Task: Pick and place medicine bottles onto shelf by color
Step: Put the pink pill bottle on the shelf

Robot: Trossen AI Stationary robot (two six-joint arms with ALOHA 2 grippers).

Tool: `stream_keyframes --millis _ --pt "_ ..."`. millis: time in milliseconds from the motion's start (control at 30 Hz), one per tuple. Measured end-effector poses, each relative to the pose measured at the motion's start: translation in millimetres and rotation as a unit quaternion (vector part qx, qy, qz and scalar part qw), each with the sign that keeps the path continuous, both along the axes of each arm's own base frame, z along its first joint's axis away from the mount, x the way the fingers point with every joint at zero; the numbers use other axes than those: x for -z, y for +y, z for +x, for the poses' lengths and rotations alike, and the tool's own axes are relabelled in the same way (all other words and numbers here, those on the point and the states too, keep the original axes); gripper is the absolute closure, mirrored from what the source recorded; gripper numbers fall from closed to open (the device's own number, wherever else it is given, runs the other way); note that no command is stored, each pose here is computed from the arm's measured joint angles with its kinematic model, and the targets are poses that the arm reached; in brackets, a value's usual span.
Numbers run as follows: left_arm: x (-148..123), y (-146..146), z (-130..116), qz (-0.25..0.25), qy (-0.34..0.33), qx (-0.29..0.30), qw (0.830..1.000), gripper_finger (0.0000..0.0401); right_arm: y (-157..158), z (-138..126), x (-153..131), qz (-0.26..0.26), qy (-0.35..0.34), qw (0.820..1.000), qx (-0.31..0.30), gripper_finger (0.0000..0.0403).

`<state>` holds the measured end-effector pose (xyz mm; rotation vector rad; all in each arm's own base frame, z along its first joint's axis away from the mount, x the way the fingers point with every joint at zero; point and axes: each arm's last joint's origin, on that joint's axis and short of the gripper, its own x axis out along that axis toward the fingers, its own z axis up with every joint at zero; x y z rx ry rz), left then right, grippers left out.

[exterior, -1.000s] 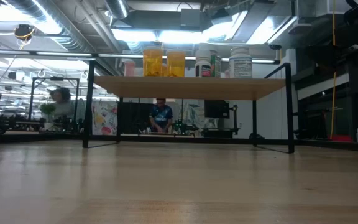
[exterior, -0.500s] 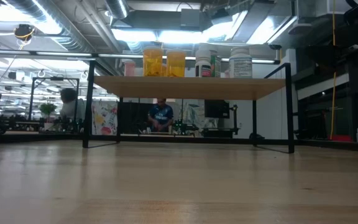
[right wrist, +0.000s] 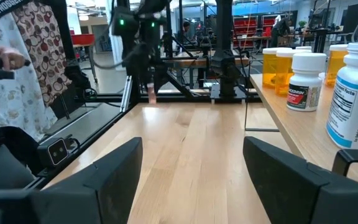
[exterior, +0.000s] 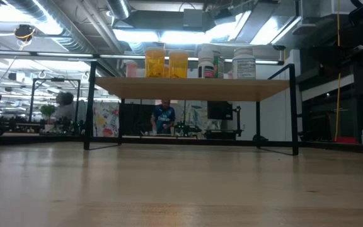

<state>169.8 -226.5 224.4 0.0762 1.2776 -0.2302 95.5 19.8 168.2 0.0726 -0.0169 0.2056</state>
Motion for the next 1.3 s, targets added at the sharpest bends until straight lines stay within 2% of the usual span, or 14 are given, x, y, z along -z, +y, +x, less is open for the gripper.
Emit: stream_keyframes --millis 167,367,533,733,833,1000,1300 --pt "-33 22 36 0.039 -0.040 0.042 0.998 0.0296 0 0 0 0.000 0.000 1.000 0.000 0.0121" --pt "-77 69 79 0.083 -0.069 0.062 0.992 0.0296 0 0 0 0.000 0.000 1.000 0.000 0.0121" --pt "-110 124 103 0.125 -0.076 0.066 0.987 0.0297 0 0 0 0.000 0.000 1.000 0.000 0.0121" --pt "-137 199 116 0.159 -0.075 0.043 0.983 0.0297 0 0 0 0.000 0.000 1.000 0.000 0.0121" --pt "-138 234 118 0.145 -0.069 0.024 0.987 0.0297 0 0 0 0.000 0.000 1.000 0.000 0.0121" --pt "-138 277 113 0.080 -0.072 -0.017 0.994 0.0297 0 0 0 0.000 0.000 1.000 0.000 0.0121" --pt "-131 296 107 0.044 -0.052 -0.045 0.997 0.0297 0 0 0 0.000 0.000 1.000 0.000 0.0121"
